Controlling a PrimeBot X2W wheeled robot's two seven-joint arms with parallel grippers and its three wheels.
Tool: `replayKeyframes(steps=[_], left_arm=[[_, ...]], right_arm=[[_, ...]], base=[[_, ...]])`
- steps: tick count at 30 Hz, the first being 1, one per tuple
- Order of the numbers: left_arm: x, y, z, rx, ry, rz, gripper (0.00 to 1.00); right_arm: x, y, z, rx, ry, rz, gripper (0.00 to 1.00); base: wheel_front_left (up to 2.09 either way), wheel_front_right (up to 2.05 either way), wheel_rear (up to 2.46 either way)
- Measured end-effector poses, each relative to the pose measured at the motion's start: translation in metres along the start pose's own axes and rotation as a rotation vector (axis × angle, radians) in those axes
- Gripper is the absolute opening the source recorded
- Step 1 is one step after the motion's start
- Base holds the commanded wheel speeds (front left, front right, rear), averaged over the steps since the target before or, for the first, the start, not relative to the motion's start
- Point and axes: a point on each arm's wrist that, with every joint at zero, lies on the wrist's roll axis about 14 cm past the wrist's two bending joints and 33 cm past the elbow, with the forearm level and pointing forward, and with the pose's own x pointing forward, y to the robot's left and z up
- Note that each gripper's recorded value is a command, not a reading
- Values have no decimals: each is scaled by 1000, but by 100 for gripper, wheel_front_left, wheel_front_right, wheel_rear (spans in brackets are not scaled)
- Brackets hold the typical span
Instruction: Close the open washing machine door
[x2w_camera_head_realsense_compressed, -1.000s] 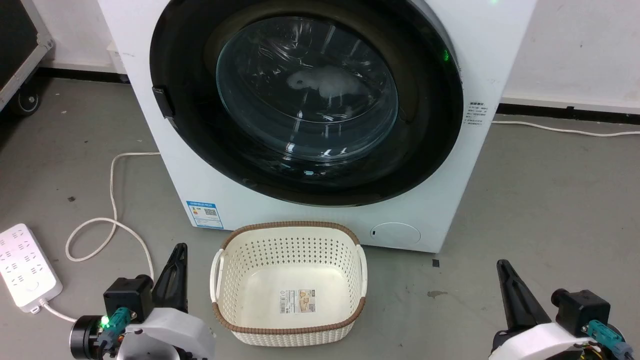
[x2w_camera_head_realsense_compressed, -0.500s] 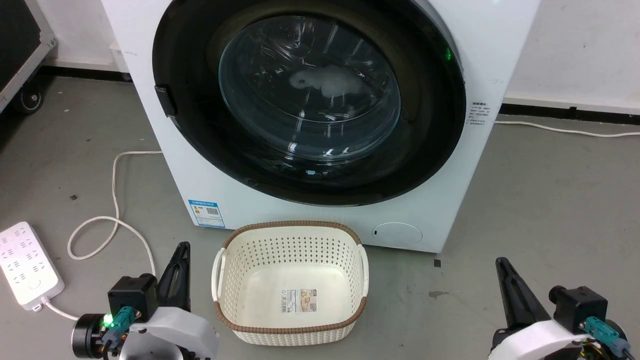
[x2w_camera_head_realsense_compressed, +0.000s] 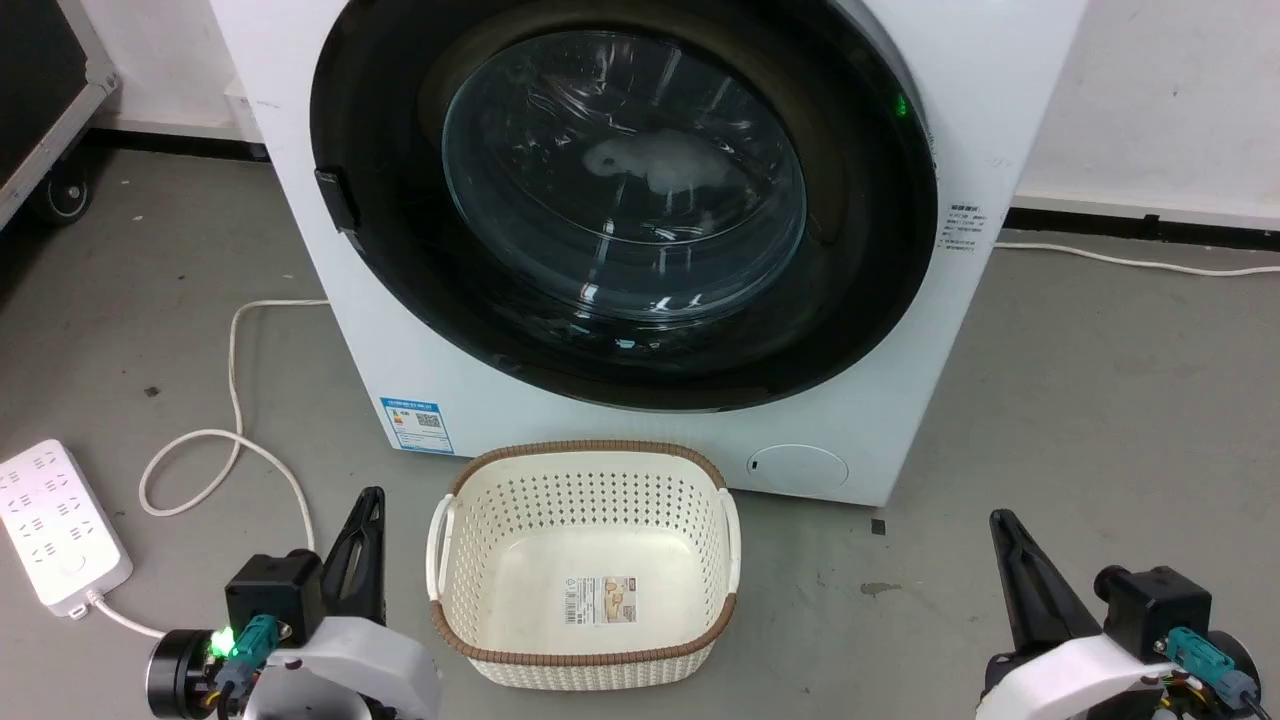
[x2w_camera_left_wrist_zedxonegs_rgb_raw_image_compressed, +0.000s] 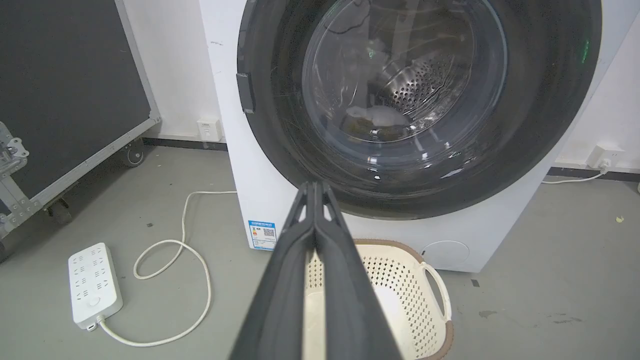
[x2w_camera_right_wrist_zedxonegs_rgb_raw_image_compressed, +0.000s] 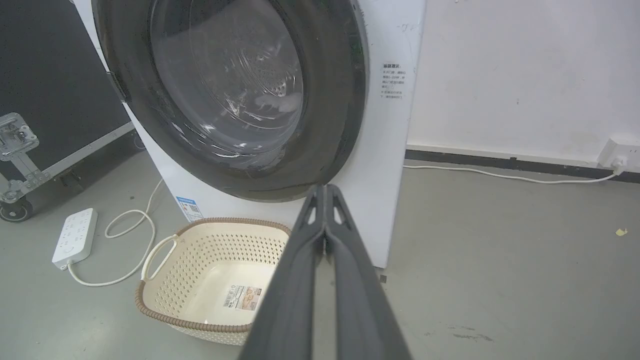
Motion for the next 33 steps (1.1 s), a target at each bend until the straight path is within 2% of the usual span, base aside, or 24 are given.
replayKeyframes(steps=[33], left_arm=[[-4,0,3,38,12,23,0]], right_arm=[[5,7,8,-63,10,24,0]], base=[[0,0,0]])
